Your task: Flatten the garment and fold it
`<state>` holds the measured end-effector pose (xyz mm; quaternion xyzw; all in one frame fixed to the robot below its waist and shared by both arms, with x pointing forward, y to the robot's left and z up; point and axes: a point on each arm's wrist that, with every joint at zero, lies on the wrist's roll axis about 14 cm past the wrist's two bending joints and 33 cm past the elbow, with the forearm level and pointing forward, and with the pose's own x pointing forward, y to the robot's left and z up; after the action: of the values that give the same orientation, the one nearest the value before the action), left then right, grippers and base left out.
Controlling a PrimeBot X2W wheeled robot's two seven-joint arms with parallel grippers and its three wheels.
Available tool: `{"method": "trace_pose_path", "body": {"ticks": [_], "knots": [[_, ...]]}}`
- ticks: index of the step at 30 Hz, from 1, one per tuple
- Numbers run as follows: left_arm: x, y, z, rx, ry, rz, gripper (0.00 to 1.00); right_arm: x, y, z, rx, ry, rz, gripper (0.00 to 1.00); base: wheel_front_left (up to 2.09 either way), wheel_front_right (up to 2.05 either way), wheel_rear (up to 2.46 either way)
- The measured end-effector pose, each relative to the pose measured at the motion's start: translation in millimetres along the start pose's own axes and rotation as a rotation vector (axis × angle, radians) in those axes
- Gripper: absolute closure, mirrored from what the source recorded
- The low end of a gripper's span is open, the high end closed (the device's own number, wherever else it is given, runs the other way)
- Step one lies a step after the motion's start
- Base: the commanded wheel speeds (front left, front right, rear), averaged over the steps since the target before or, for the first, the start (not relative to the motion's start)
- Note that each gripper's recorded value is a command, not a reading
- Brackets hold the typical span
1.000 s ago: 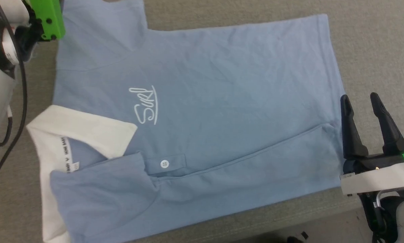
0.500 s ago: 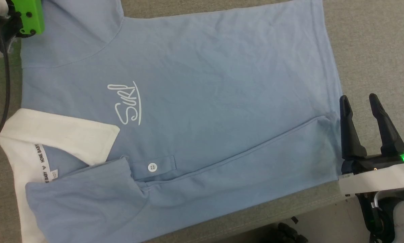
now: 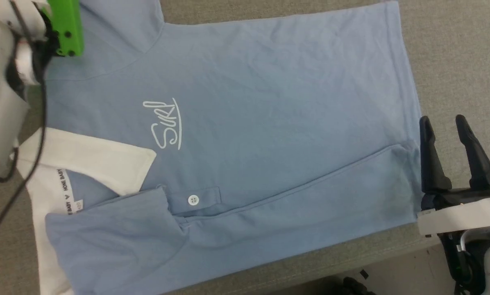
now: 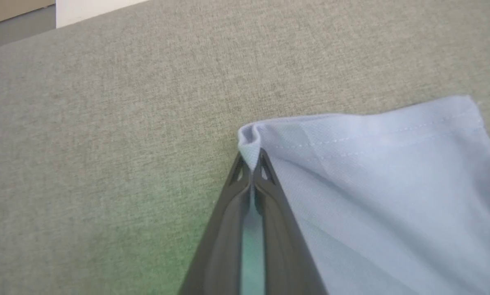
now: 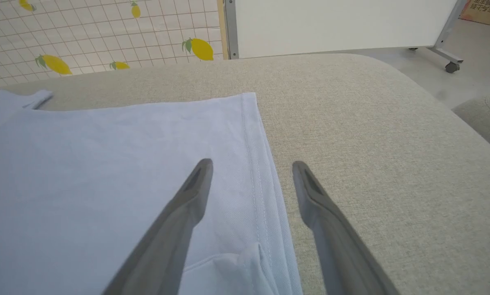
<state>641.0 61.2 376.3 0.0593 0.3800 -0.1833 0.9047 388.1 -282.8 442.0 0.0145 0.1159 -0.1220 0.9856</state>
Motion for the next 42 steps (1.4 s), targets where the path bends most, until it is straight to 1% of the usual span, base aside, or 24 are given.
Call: {"method": "trace_pose_path", "body": {"ticks": [5, 10, 13, 18, 24, 27, 30, 33, 36, 42], "knots": [[-14, -7, 1, 0.030, -0.078, -0.005, 1.00, 3, -1, 8, -0.018, 0.011, 0.025, 0.00, 0.00, 0.00, 0.00], [-38, -18, 12, 0.037, -0.194, -0.039, 1.00, 21, -2, 19, -0.078, 0.085, 0.101, 0.00, 0.00, 0.00, 0.00], [-54, -23, 23, 0.045, -0.269, -0.054, 1.00, 40, -1, 26, -0.112, 0.154, 0.146, 0.00, 0.00, 0.00, 0.00], [-77, -31, 28, 0.061, -0.339, -0.086, 1.00, 77, 1, 24, -0.170, 0.329, 0.199, 0.00, 0.00, 0.00, 0.00], [-93, -40, 18, 0.068, -0.383, -0.105, 1.00, 119, -2, 11, -0.257, 0.534, 0.210, 0.00, 0.00, 0.00, 0.00], [-97, -46, 13, 0.070, -0.393, -0.121, 1.00, 137, -2, 6, -0.306, 0.589, 0.212, 0.00, 0.00, 0.00, 0.00], [-100, -48, 8, 0.068, -0.392, -0.130, 1.00, 152, 4, -1, -0.335, 0.628, 0.224, 0.00, 0.00, 0.00, 0.00], [-101, -46, 2, 0.062, -0.387, -0.126, 1.00, 161, 11, -15, -0.391, 0.677, 0.242, 0.00, 0.00, 0.00, 0.00], [-102, -41, -1, 0.060, -0.385, -0.117, 1.00, 168, 13, -26, -0.432, 0.715, 0.248, 0.00, 0.00, 0.00, 0.00], [-102, -35, -9, 0.046, -0.370, -0.099, 1.00, 175, 15, -37, -0.506, 0.751, 0.267, 0.00, 0.00, 0.00, 0.00]]}}
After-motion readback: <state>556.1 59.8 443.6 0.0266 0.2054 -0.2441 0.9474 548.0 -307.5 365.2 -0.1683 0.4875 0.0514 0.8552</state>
